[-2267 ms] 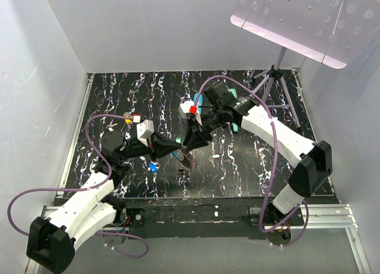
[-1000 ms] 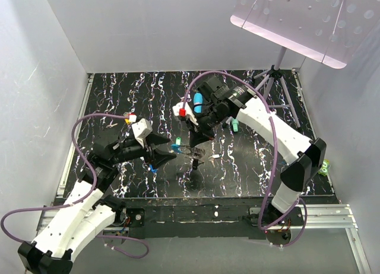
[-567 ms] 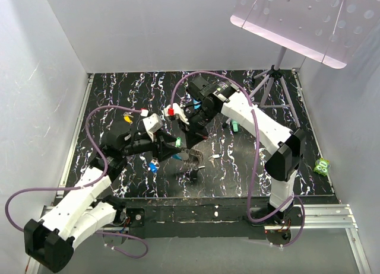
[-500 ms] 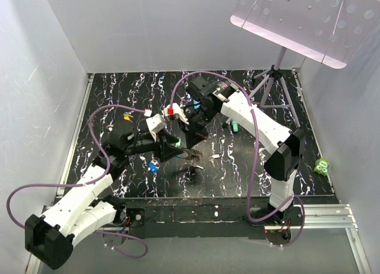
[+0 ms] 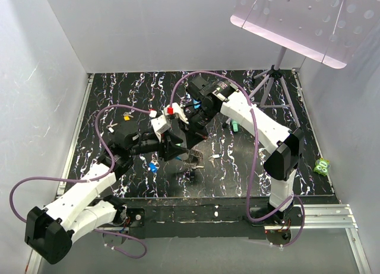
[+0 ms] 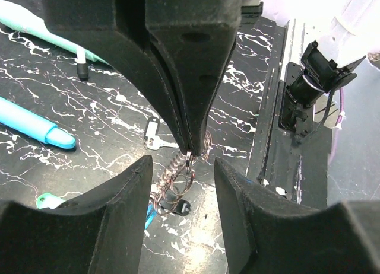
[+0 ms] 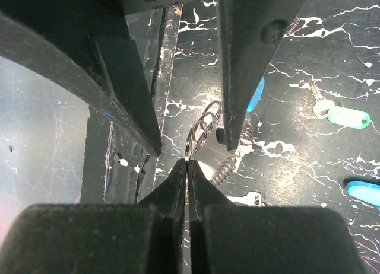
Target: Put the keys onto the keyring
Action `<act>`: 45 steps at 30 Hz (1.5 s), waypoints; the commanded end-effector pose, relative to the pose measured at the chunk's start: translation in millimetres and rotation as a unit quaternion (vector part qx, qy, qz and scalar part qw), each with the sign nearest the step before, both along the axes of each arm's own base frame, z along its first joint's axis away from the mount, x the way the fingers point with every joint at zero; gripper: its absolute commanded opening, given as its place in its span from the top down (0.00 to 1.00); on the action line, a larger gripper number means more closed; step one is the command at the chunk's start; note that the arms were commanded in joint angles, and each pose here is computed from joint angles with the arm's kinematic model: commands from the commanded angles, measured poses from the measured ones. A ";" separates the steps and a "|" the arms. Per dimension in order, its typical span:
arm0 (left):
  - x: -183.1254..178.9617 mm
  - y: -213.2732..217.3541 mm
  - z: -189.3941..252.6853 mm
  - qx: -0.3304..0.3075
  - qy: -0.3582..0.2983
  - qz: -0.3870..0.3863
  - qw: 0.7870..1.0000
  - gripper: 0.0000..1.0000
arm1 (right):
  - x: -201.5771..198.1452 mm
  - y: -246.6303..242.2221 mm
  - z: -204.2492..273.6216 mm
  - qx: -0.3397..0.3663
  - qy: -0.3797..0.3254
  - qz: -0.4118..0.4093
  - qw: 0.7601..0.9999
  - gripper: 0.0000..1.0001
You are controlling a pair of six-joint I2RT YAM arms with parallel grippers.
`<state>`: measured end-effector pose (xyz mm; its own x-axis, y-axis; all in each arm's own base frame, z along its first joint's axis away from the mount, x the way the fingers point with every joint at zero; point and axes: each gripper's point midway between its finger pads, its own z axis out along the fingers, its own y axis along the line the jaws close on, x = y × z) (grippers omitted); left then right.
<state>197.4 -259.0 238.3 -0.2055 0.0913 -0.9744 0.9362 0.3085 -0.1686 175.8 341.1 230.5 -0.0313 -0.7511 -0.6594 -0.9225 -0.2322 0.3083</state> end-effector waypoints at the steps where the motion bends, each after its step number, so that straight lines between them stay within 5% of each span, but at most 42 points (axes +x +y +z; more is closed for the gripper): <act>1: 1.6 -3.0 -0.4 0.003 -0.012 -0.003 1.000 0.56 | -18.1 -8.6 15.8 -0.008 0.034 0.003 0.999 0.99; 5: 0.6 -5.5 -3.0 0.009 -0.008 -0.010 1.000 0.63 | -17.5 -7.9 15.2 -0.008 0.034 0.003 0.999 0.99; 11: -3.4 -7.4 -9.2 0.021 0.013 -0.024 0.999 1.00 | -17.6 -7.3 15.1 -0.007 0.035 0.003 0.999 0.99; 17: -7.5 -1.2 -13.5 0.035 0.006 -0.021 0.999 1.00 | -18.2 -7.3 16.2 -0.006 0.037 -0.001 0.999 0.98; 28: -17.4 7.6 -0.1 -0.035 -0.019 0.011 0.999 1.00 | -26.2 -11.5 31.6 0.027 0.048 0.012 0.998 0.67; 45: -16.8 22.4 19.4 -0.062 -0.071 0.054 0.994 1.00 | -15.7 -5.8 64.7 0.170 -0.052 0.025 0.984 0.65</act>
<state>176.7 -241.4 234.5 -0.1443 0.0034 -0.9895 0.9244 0.3574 -0.1336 154.9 326.5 270.7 0.0013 -0.6052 -0.7961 -0.9212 -0.3106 0.2346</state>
